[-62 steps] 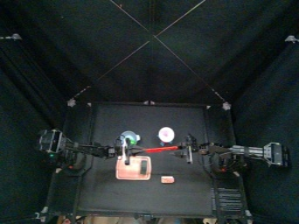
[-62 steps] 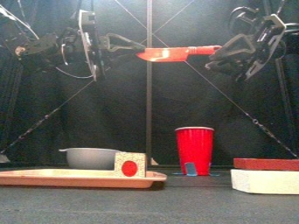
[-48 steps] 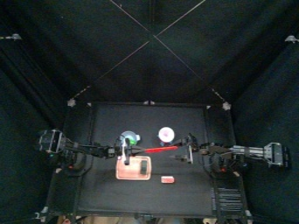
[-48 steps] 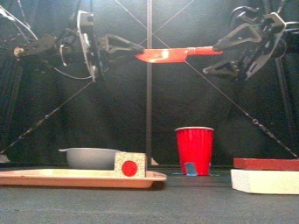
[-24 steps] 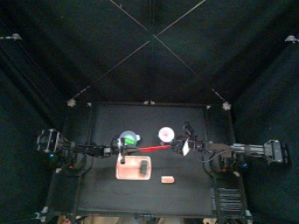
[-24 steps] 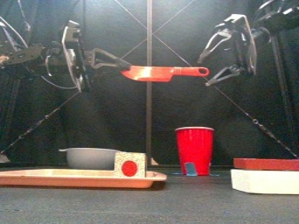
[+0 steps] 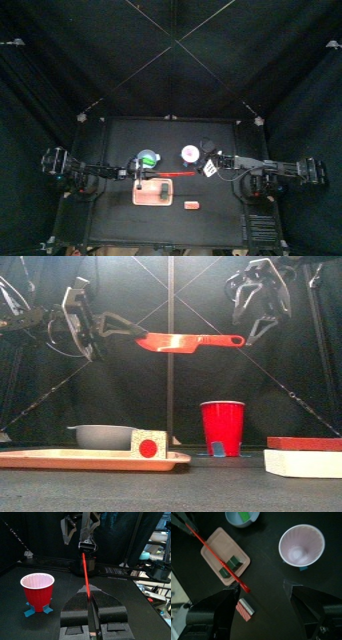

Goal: Regrasp knife

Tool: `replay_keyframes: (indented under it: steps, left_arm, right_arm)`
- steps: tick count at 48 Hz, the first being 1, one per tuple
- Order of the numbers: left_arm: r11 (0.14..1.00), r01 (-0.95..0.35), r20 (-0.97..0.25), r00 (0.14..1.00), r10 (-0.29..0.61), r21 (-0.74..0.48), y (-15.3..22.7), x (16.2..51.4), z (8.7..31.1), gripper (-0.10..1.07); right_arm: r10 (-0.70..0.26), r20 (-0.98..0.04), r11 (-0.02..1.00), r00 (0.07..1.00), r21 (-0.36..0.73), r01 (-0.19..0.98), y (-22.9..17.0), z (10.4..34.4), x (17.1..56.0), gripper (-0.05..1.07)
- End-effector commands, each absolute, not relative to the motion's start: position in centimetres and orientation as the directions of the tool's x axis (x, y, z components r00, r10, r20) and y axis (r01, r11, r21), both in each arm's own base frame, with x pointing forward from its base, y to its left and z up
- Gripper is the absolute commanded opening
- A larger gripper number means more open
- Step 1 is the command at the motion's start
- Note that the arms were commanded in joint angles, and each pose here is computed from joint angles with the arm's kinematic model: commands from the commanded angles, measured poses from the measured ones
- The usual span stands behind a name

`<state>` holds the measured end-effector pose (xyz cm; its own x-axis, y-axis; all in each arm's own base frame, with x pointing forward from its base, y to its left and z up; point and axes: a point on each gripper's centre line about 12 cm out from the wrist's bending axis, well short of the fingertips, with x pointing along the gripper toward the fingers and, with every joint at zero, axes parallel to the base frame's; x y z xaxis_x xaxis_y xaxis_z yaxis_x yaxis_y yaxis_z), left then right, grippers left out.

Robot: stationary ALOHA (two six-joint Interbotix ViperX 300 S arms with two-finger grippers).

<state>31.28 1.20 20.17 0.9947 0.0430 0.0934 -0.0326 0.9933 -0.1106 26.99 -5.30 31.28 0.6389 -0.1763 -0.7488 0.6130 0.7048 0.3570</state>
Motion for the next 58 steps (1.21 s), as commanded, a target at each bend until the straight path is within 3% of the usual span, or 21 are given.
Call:
replay_keyframes:
  steps: [1,10,22,36,58]
  left_arm:
    - [0.995,-0.018,0.116,0.993,0.030,-0.099,1.1,31.5,20.9,0.30]
    - [0.996,-0.006,0.109,0.994,0.016,-0.090,0.9,31.5,20.8,0.30]
    - [0.996,-0.006,0.112,0.994,0.016,-0.088,0.9,31.6,20.9,0.30]
    - [0.996,0.000,0.113,0.994,0.010,-0.087,0.8,31.6,20.9,0.30]
    - [0.996,-0.006,0.116,0.993,0.016,-0.087,1.0,31.7,21.0,0.30]
  right_arm:
    - [-0.122,-0.714,0.733,0.689,0.403,0.548,-5.5,32.1,27.3,0.98]
    - [-0.073,-0.581,0.823,0.811,0.424,0.378,-5.3,31.4,27.9,0.98]
    - [-0.013,-0.582,0.913,0.813,0.324,0.247,-3.8,28.5,27.9,0.98]
    - [-0.025,-0.504,0.969,0.863,0.201,0.145,-2.3,27.4,28.7,0.98]
    - [-0.011,-0.537,0.988,0.843,0.122,0.091,-1.3,25.4,30.2,0.95]
